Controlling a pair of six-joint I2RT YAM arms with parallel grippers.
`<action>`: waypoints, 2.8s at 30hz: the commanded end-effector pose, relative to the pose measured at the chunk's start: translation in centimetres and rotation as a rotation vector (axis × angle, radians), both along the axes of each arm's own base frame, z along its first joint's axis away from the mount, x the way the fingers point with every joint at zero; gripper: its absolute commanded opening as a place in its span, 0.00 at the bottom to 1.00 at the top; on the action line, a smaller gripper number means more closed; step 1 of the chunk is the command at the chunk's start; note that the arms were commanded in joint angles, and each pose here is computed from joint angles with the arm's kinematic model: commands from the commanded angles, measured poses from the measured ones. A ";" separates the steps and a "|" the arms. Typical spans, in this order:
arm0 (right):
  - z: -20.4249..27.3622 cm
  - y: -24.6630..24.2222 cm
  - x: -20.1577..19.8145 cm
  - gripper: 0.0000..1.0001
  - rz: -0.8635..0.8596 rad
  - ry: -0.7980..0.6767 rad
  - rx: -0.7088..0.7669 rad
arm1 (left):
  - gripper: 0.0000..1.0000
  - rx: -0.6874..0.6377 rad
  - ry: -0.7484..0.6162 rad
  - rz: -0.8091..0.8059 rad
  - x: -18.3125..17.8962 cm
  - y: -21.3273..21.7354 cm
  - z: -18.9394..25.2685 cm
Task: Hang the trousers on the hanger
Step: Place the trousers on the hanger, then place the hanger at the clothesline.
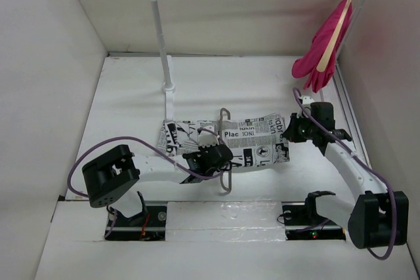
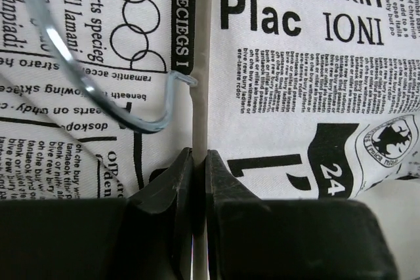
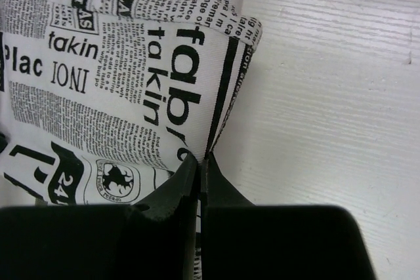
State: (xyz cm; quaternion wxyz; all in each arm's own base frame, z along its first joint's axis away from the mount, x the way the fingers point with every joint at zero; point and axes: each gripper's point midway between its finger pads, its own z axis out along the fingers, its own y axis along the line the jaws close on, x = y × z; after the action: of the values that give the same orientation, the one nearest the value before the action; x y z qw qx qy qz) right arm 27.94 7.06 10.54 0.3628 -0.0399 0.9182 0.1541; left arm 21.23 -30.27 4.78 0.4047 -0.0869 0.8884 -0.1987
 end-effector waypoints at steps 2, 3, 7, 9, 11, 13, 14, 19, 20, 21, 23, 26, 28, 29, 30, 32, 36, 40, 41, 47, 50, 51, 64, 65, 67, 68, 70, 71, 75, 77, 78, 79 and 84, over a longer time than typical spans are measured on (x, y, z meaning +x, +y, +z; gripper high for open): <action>1.2 -1.1 1.8 0.00 -0.001 -0.081 -0.018 | 0.00 0.188 -0.038 0.077 1.4 3.2 0.3; 1.1 -1.4 2.0 0.00 -0.009 -0.082 -0.019 | 0.00 0.191 -0.039 0.079 1.4 3.3 0.4; 0.3 -2.0 2.2 0.00 -0.026 -0.064 -0.020 | 0.00 0.187 -0.052 0.074 1.5 4.0 1.0; 0.2 -2.0 2.3 0.00 -0.026 -0.066 -0.015 | 0.00 0.176 -0.052 0.070 1.4 3.9 1.2; -0.6 -1.7 2.0 0.00 -0.016 -0.049 -0.002 | 0.00 0.156 -0.064 0.059 1.6 3.4 1.9; -1.4 -1.6 1.8 0.00 -0.015 -0.029 0.004 | 0.00 0.144 -0.069 0.055 1.7 3.0 2.4; -1.7 -1.5 1.8 0.00 -0.014 -0.024 0.007 | 0.00 0.133 -0.082 0.045 1.8 2.2 3.2; -2.2 -1.2 1.4 0.01 -0.006 -0.013 0.023 | 0.00 0.099 -0.112 0.029 2.3 0.3 5.4; -2.2 -1.2 1.2 0.07 -0.001 -0.004 0.022 | 0.00 0.101 -0.118 0.037 2.5 0.2 6.2; -2.0 -1.1 1.1 0.14 0.005 -0.007 0.023 | 0.00 0.098 -0.119 0.045 2.6 0.1 6.7; -1.2 -0.6 0.4 0.39 0.034 -0.008 0.040 | 0.00 0.079 -0.141 0.049 3.0 -0.2 9.2; 2.3 0.9 -1.0 0.59 0.098 -0.073 0.081 | 0.00 0.008 -0.193 0.043 3.2 -0.4 13.7; 6.0 1.6 -2.0 0.67 0.132 -0.164 0.095 | 0.00 -0.018 -0.224 0.049 3.3 -0.2 15.6; 6.5 2.1 -3.2 0.69 0.156 -0.158 0.108 | 0.00 -0.045 -0.241 0.055 3.4 -0.1 16.9; 7.5 2.5 -3.9 0.70 0.168 -0.176 0.129 | 0.00 -0.049 -0.248 0.059 3.5 0.0 17.2; 9.9 4.9 -6.2 0.70 0.245 -0.222 0.236 | 0.00 -0.071 -0.259 0.060 3.5 -0.2 17.6; 13.1 9.7 -10.9 0.72 0.351 -0.234 0.507 | 0.00 -0.117 -0.237 0.046 3.2 -1.7 16.6; 15.8 11.7 -12.4 0.76 0.336 -0.243 0.698 | 0.00 -0.129 -0.240 0.043 2.9 -3.1 16.2; 16.0 12.1 -12.5 0.77 0.343 -0.253 0.720 | 0.00 -0.123 -0.230 0.038 3.0 -3.6 15.7; 16.4 16.3 -13.5 0.81 0.401 -0.202 0.805 | 0.00 -0.138 -0.210 0.022 2.8 -5.0 15.1; 14.7 19.3 -13.5 0.83 0.412 -0.121 0.746 | 0.00 -0.152 -0.204 0.025 2.8 -5.2 15.2; 14.3 20.0 -13.4 0.84 0.407 -0.106 0.726 | 0.00 -0.158 -0.204 0.026 2.8 -5.3 15.4; 10.6 23.5 -11.6 0.74 0.288 -0.084 0.752 | 0.00 -0.232 -0.180 0.040 2.2 -4.9 15.6; 10.9 23.6 -11.4 0.72 0.286 -0.099 0.771 | 0.00 -0.235 -0.174 0.039 2.1 -4.9 15.5; 9.7 23.9 -11.2 0.69 0.260 -0.080 0.758 | 0.00 -0.251 -0.161 0.042 1.9 -4.9 15.6; 9.5 24.1 -11.3 0.66 0.261 -0.075 0.756 | 0.00 -0.260 -0.155 0.039 1.8 -5.0 15.7; 8.9 24.4 -11.4 0.61 0.254 -0.070 0.747 | 0.00 -0.278 -0.149 0.038 1.7 -5.0 16.0; 9.2 24.5 -11.3 0.60 0.257 -0.080 0.759 | 0.00 -0.286 -0.143 0.030 1.5 -5.2 16.1; 9.5 23.7 -10.3 0.35 0.202 -0.120 0.747 | 0.00 -0.312 -0.138 0.022 1.3 -5.3 16.8; 9.6 23.4 -10.3 0.28 0.195 -0.134 0.745 | 0.00 -0.322 -0.137 0.020 1.1 -5.1 17.0; 9.7 23.4 -10.3 0.19 0.197 -0.139 0.750 | 0.00 -0.325 -0.139 0.021 1.1 -5.0 17.1; 9.8 23.3 -10.3 0.14 0.200 -0.142 0.753 | 0.00 -0.334 -0.141 0.020 1.1 -4.9 17.5; 11.5 23.4 -10.7 0.00 0.241 -0.187 0.782 | 0.00 -0.369 -0.167 0.002 0.8 -4.6 19.6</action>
State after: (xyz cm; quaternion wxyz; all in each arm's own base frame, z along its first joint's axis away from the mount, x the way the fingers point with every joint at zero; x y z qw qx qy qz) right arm 15.99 30.95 19.57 0.3625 -0.0314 0.7746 0.5172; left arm 22.69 -34.15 18.07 0.4467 -0.1227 0.8425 -0.2750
